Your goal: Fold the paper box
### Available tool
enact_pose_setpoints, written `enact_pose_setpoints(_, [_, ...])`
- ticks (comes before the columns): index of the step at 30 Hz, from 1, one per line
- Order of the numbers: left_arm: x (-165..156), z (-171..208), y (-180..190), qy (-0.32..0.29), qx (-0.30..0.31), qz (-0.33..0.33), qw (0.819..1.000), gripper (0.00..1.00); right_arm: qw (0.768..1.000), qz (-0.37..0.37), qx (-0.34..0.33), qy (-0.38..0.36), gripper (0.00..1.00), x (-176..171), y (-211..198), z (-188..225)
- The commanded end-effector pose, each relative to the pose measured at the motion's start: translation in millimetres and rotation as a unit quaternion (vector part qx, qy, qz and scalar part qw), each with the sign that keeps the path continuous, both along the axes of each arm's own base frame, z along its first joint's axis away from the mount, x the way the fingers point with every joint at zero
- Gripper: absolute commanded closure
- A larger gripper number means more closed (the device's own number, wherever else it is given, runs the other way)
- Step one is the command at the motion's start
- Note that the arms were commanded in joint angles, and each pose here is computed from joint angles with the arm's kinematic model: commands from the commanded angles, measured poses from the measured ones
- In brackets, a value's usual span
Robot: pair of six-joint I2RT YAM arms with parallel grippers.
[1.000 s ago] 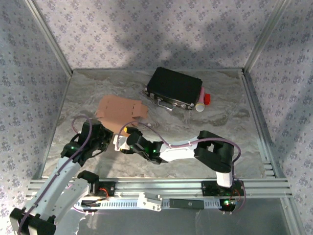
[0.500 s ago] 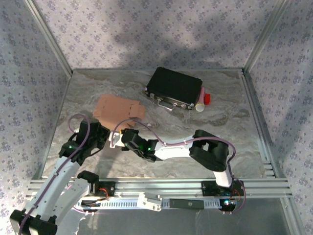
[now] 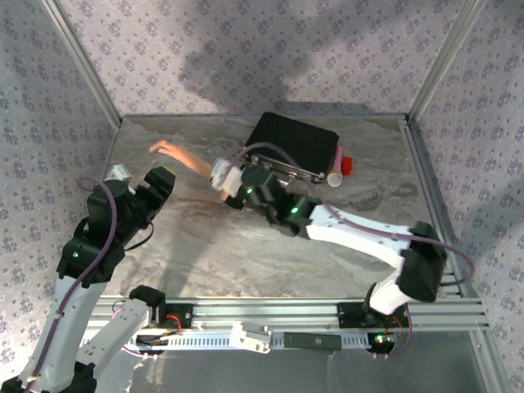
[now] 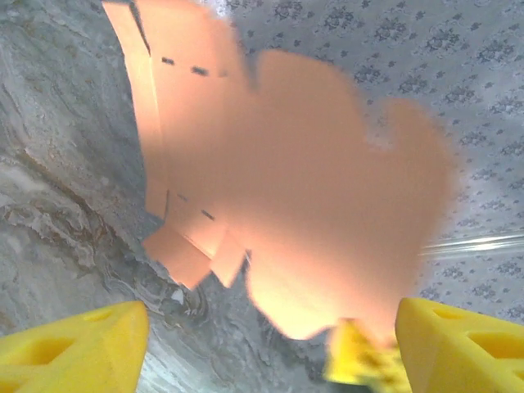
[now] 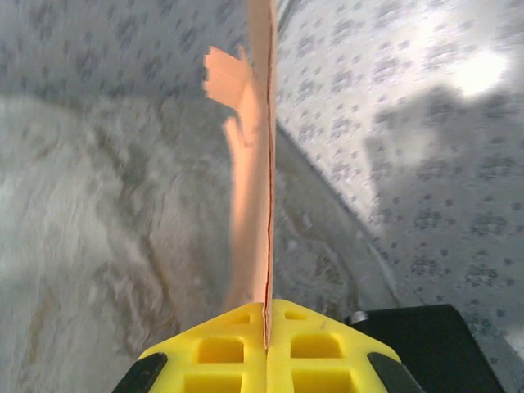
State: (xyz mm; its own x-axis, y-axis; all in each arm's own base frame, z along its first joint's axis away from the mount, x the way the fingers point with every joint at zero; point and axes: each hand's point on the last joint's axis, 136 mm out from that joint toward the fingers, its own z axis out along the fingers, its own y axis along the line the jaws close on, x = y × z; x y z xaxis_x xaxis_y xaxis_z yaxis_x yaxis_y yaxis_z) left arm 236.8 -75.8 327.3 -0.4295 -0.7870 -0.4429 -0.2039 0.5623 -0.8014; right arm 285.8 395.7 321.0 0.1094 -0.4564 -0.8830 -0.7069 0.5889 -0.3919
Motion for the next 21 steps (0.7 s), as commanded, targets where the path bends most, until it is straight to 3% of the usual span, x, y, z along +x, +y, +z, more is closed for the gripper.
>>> enact_pose_setpoints(1, [8,-4,1,-0.02,0.031,-0.006,0.999,0.25,0.993,0.022,0.068,0.094,1.0,-13,-25,34])
enact_pose_setpoints(4, [10,-20,1,-0.016,0.038,-0.005,0.999,0.29,0.982,0.002,0.109,0.153,1.0,-13,-48,53])
enact_pose_setpoints(7, [12,-41,2,-0.001,0.05,-0.005,0.999,0.34,0.961,-0.033,0.132,0.24,1.0,1,-76,44])
enact_pose_setpoints(10, [17,-67,-2,0.019,0.061,-0.013,0.998,0.38,0.929,-0.068,0.153,0.329,1.0,21,-105,13])
enact_pose_setpoints(13, [25,-91,-11,0.031,0.063,-0.037,0.997,0.4,0.908,-0.123,0.16,0.367,1.0,47,-138,-29])
enact_pose_setpoints(17, [42,-120,-32,0.044,0.049,-0.083,0.994,0.43,0.862,-0.19,0.213,0.418,1.0,89,-191,-75])
enact_pose_setpoints(21, [63,-144,-56,0.057,0.037,-0.13,0.989,0.45,0.823,-0.246,0.22,0.463,1.0,116,-230,-118])
